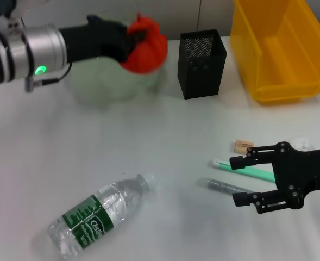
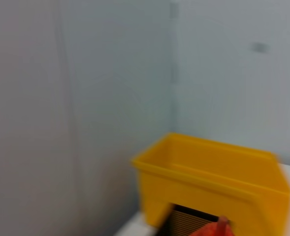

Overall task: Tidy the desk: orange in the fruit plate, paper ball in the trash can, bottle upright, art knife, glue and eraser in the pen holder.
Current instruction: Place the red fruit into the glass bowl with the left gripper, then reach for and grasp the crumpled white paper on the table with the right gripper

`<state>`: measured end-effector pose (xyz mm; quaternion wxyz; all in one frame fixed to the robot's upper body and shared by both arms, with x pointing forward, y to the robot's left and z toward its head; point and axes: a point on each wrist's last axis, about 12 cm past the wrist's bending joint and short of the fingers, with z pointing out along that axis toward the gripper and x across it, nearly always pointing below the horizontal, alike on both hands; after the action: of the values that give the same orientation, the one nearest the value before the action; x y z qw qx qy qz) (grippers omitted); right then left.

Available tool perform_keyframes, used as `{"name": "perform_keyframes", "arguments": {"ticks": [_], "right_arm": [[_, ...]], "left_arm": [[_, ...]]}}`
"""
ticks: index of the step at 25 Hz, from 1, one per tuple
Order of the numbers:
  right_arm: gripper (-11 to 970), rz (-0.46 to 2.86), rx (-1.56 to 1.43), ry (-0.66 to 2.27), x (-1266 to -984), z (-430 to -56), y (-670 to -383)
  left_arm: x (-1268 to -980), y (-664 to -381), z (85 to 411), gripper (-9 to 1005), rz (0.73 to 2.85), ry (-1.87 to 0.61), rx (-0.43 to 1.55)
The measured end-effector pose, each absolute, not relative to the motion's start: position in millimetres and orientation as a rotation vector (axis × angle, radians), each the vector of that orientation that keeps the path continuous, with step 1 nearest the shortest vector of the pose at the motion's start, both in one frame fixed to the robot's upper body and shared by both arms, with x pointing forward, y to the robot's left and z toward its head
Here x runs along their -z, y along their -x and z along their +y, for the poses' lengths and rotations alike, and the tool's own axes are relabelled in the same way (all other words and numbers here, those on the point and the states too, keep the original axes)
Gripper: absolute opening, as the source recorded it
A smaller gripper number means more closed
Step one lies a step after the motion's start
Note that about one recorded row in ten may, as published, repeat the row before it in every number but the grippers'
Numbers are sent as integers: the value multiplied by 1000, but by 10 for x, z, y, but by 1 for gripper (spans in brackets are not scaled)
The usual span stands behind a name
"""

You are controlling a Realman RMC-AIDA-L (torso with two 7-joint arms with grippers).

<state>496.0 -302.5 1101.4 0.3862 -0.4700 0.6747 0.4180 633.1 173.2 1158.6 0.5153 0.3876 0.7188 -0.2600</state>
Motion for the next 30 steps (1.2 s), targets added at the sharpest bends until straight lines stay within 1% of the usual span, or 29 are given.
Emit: {"name": "perform_keyframes", "arguments": {"ticks": [4,9,15,20,26,30], "right_arm": [[738,1715,-1066,1196,-11004,-2998,-4967],[735,1711,-1065,1195,-11001,-2990,-4966],[731,1706,-1063,1186,-10982,-2987,-4963],[728,1706,-1070,1185,-10968,-2971,-4962],[725,1708,-1075,1182,-10956,-2968,-4953],[723,1711,-1070,1162,-10951,-2992,-4942]], "left_arm": [[-11589,-6569,1658,72,1761,-833,511],[-11560,-6715,1665,57,1787,-761,402],[-11520,-6697,1636,143,1780,-798,356],[-11490,-6676,1615,215,1782,-798,357],[-11484,-6680,1631,412,1783,-782,353],[-11463,-6665,1664,520,1789,-776,355]]}}
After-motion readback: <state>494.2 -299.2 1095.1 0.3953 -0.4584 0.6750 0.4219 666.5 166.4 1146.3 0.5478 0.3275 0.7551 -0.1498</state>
